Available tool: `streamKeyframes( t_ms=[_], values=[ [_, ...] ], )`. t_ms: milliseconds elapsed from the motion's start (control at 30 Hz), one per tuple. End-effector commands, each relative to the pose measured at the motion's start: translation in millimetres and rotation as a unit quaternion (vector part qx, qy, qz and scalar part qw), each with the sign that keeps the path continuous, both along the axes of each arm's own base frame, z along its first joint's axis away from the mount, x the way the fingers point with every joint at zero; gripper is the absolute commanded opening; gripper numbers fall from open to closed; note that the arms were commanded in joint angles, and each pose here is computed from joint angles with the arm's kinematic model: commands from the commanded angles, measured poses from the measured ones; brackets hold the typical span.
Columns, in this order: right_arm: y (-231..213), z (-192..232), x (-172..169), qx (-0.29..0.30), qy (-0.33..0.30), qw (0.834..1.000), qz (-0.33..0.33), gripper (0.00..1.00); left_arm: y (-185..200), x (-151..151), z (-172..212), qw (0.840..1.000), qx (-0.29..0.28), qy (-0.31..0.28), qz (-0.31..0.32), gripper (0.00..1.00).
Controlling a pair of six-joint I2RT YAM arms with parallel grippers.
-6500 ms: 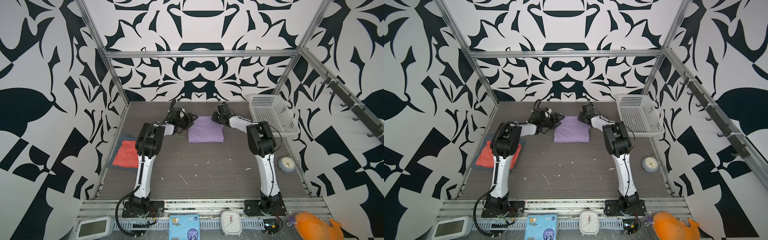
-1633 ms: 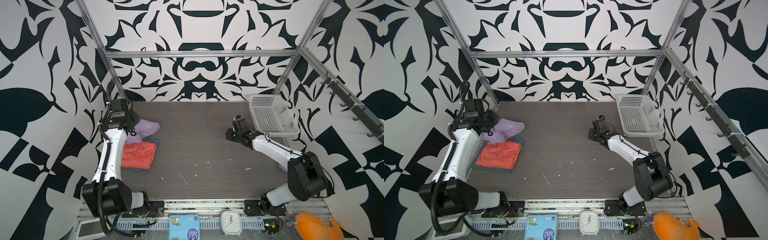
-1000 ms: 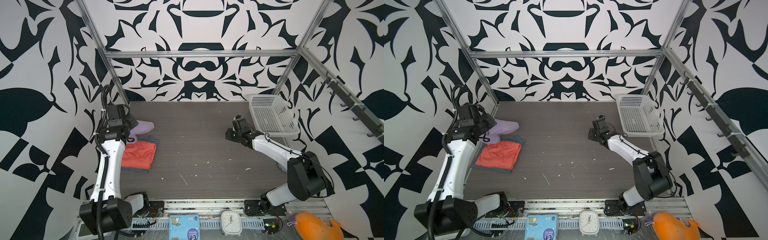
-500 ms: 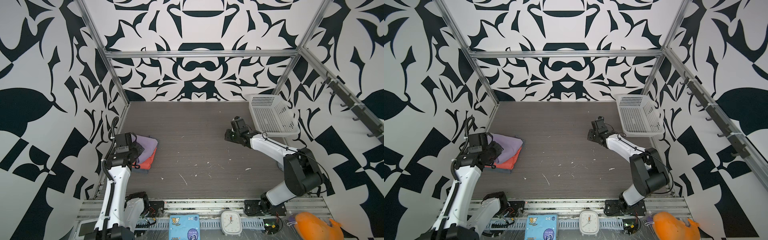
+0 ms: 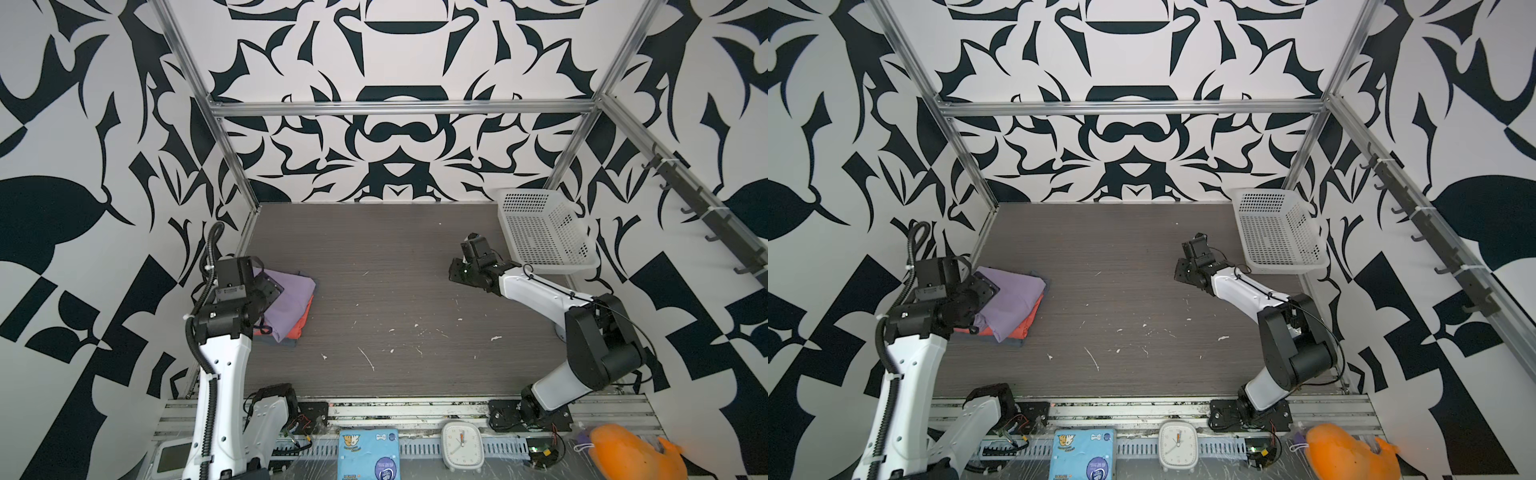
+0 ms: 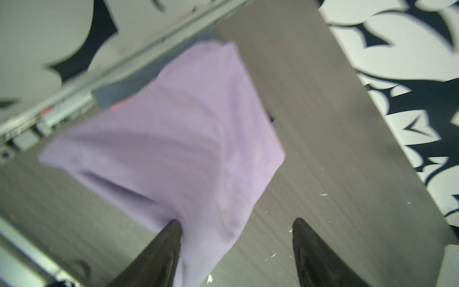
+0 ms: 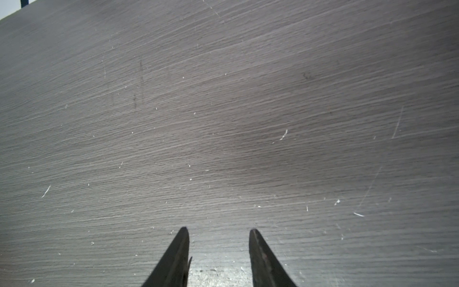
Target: Fold and stack the t-shirts
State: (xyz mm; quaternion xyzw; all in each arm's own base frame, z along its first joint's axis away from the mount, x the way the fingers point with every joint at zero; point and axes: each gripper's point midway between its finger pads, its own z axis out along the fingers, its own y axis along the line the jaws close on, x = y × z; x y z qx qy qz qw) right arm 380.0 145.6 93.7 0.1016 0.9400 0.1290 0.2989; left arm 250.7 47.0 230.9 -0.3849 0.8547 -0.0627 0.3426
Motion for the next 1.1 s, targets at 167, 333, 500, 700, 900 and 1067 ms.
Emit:
streamKeyframes(
  t_ms=[167, 333, 500, 700, 900, 1067],
  values=[
    [-3, 16, 7, 0.001, -0.018, 1.0, -0.013, 0.43, -19, 56, -9, 0.997, -0.057, -0.017, -0.055, 0.7],
    [-4, 17, 7, -0.007, -0.011, 1.0, -0.013, 0.43, -10, 63, -45, 0.998, -0.054, 0.01, -0.029, 0.7],
    [-3, 18, 9, 0.0, -0.008, 1.0, -0.023, 0.43, 7, 56, -101, 0.997, -0.049, 0.064, 0.012, 0.7],
    [-8, 19, 6, -0.006, -0.007, 0.999, -0.032, 0.43, 45, 35, -126, 0.992, -0.028, 0.086, 0.09, 0.7],
    [-12, 16, 4, -0.011, -0.002, 0.999, -0.04, 0.43, 76, 32, -146, 0.989, -0.058, 0.078, 0.116, 0.72],
    [-13, 21, 3, -0.011, -0.009, 0.999, -0.042, 0.43, 75, 57, -159, 0.988, -0.13, 0.024, 0.079, 0.69]
  ],
)
